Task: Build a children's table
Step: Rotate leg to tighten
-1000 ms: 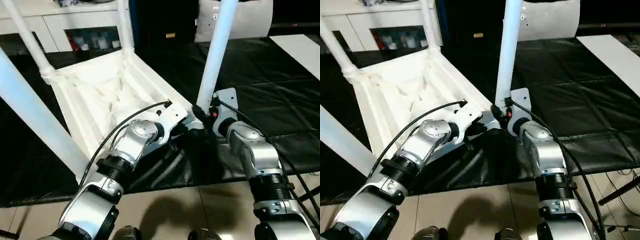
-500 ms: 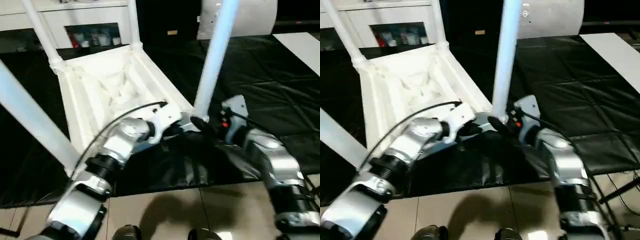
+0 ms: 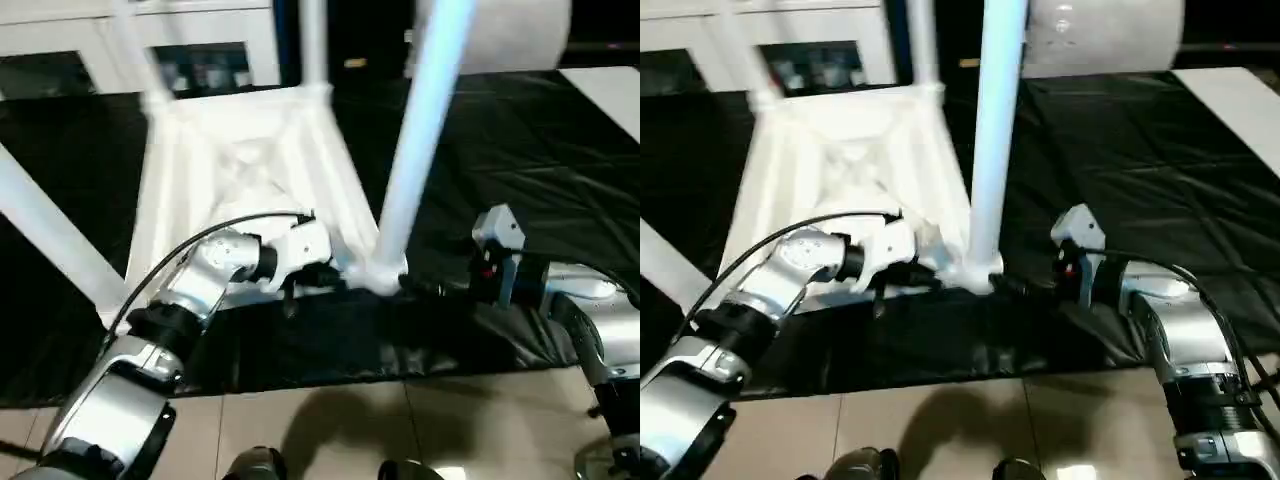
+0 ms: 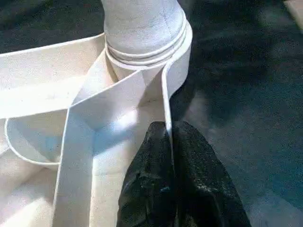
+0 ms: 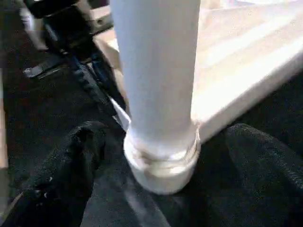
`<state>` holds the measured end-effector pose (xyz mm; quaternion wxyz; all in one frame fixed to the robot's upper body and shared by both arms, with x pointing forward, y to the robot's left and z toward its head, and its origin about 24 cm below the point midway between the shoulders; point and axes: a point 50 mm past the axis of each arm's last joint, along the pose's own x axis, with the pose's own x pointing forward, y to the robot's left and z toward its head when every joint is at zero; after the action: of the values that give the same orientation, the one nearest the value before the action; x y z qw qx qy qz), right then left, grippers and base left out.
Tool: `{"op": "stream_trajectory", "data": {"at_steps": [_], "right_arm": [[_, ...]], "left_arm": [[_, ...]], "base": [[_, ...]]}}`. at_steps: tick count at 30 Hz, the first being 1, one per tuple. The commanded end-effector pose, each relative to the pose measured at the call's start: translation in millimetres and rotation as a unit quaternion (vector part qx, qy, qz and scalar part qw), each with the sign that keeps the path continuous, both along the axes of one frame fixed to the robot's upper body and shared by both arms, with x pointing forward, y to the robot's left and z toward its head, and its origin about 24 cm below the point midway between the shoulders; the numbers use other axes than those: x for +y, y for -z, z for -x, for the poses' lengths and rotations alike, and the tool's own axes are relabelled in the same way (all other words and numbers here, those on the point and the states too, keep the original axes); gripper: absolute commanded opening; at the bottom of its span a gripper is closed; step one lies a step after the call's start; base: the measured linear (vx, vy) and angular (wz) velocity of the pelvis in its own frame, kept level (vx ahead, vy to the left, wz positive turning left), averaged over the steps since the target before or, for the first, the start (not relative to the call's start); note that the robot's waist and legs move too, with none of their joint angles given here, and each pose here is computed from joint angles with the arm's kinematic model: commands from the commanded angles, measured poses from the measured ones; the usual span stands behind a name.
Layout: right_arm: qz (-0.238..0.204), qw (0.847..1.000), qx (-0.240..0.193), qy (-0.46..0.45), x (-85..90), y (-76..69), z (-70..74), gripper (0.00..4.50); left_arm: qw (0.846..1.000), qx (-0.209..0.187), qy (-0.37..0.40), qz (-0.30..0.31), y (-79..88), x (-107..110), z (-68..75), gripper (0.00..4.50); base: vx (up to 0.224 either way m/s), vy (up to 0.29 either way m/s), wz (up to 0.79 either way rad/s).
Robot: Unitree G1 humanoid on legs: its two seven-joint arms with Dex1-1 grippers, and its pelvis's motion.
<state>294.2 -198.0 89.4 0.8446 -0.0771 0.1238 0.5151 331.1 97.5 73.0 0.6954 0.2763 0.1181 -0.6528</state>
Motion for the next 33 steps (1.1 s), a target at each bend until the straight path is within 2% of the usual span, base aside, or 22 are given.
{"op": "stream_trajectory", "data": {"at_steps": [1,4,5,7,9,20,22,24,26,28,29,33], "right_arm": [[-0.006,0.999,0.001,-0.031,1.7,-3.4,3.4,4.41],[-0.016,0.997,0.023,-0.065,4.2,-2.7,8.4,4.41],[-0.012,0.996,0.034,-0.079,5.4,-0.8,10.7,4.27],[-0.008,0.995,0.041,-0.086,6.4,1.5,11.2,4.27],[-0.010,0.995,0.045,-0.089,7.8,2.8,10.7,3.97],[-0.021,0.994,0.047,-0.093,11.8,3.9,6.0,3.01],[-0.022,0.994,0.047,-0.095,12.9,4.1,5.4,2.96],[-0.023,0.994,0.048,-0.097,13.6,4.2,5.2,2.64],[-0.024,0.994,0.048,-0.099,14.2,4.2,5.3,2.51],[-0.032,0.993,0.051,-0.104,17.0,4.5,6.7,2.41],[-0.039,0.992,0.053,-0.104,18.4,4.2,7.1,2.23],[-0.055,0.994,0.060,-0.078,27.4,4.8,8.2,2.10]], "left_arm": [[0.997,0.007,0.076,-0.021,4.2,-12,11.8,0.00],[0.996,0.011,0.089,-0.019,3.8,-13,13.3,0.00],[0.995,0.013,0.097,-0.017,3.3,-13,14.2,0.00],[0.994,0.014,0.103,-0.017,3.2,-14,15.1,0.00],[0.994,0.014,0.108,-0.015,3.1,-15,16.1,0.00],[0.991,0.023,0.133,-0.017,3.4,-14,21.3,0.00],[0.991,0.023,0.134,-0.017,3.7,-14,22.2,0.00],[0.991,0.024,0.134,-0.018,4.2,-14,22.8,0.00],[0.991,0.024,0.134,-0.018,4.5,-14,23.1,0.00],[0.991,0.027,0.127,-0.019,5.9,-13,23.3,0.00],[0.992,0.027,0.122,-0.018,6.4,-12,22.9,0.00],[0.998,0.033,0.060,-0.007,8.7,-12,17.0,0.00]], "base": [[0.000,0.000,0.00],[0.000,0.000,0.00],[0.000,0.000,0.00],[0.000,0.000,0.00],[0.000,0.000,0.00],[0.000,0.000,0.00],[0.000,0.000,0.00],[0.000,0.000,0.00],[0.000,0.000,0.00],[0.000,0.000,0.00],[0.000,0.000,0.00],[0.000,0.000,0.00]]}}
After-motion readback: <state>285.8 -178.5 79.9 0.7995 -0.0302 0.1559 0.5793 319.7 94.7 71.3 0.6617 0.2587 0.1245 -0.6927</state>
